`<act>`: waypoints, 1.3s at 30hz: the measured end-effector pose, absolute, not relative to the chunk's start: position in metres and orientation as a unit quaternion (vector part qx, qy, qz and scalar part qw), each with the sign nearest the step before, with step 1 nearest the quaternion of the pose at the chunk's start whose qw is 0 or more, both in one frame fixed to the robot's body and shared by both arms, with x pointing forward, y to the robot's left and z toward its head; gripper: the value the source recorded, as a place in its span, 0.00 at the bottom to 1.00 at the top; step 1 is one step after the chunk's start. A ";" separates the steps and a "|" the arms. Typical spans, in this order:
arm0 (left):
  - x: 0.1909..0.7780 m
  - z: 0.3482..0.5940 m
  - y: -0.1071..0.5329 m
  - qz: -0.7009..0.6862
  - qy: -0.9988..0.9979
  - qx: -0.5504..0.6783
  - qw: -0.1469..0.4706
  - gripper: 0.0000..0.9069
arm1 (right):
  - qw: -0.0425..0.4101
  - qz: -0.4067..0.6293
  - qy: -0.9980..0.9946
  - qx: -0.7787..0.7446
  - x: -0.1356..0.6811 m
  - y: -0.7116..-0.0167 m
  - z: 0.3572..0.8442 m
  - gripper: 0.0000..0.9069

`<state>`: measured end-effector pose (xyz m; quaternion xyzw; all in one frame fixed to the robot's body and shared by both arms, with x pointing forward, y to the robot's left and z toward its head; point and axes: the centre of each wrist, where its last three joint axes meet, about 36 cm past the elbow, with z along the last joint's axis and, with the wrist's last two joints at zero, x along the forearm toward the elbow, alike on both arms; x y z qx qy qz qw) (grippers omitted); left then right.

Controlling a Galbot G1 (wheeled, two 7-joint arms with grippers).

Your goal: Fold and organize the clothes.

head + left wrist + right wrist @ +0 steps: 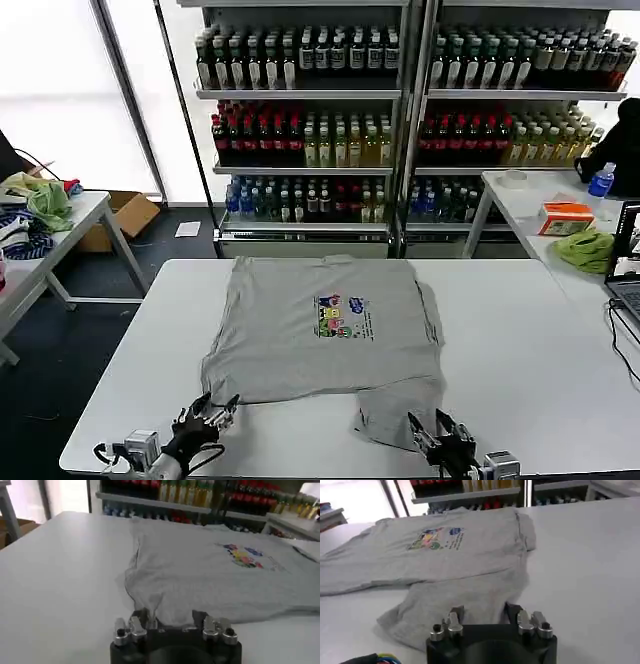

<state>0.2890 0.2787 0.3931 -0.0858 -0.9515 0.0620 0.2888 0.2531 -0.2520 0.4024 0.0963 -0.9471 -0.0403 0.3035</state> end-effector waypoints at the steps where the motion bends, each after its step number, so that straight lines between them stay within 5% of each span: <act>1: 0.289 0.392 0.279 0.062 -0.951 -0.086 0.289 0.00 | 0.304 -0.041 -0.947 0.097 0.253 -0.252 0.402 0.00; 21: 0.283 0.390 0.277 0.081 -0.953 -0.082 0.279 0.01 | 0.268 -0.063 -0.954 0.118 0.247 -0.255 0.412 0.00; 39: 0.253 0.424 0.286 0.074 -0.956 -0.068 0.276 0.01 | 0.264 -0.068 -0.953 0.132 0.211 -0.258 0.435 0.00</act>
